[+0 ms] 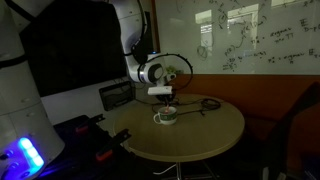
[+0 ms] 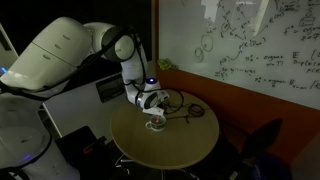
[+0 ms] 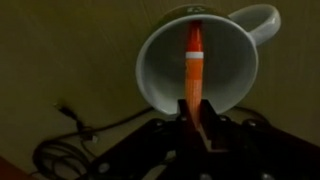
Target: Put the marker in the cup
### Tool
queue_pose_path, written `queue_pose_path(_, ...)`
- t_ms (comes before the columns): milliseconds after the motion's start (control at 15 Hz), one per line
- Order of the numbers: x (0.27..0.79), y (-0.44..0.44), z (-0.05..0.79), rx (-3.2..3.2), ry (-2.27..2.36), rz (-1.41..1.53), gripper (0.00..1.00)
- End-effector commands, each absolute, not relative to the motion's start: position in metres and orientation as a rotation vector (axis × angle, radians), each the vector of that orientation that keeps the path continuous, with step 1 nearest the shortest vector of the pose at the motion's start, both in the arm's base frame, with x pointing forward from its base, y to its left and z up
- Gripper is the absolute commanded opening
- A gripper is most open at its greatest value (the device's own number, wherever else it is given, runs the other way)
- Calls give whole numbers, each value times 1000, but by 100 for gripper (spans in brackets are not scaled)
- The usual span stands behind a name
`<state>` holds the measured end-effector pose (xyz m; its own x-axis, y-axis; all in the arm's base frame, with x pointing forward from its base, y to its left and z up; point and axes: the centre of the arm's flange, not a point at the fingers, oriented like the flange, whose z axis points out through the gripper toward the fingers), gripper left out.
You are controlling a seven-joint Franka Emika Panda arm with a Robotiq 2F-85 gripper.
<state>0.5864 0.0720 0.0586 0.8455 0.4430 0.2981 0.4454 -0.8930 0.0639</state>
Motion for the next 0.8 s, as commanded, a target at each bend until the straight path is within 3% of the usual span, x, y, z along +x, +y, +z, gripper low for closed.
queue_pose_path(0,583,76,62,-3046,-688,-528,44)
queue_pose_path(467,585,72,80,-3049,-667,-416,95)
queue_pose_path(533,586,69,82,-3045,-660,-396,99)
queue_pose_path(733,584,61,98,-3078,-641,-274,100)
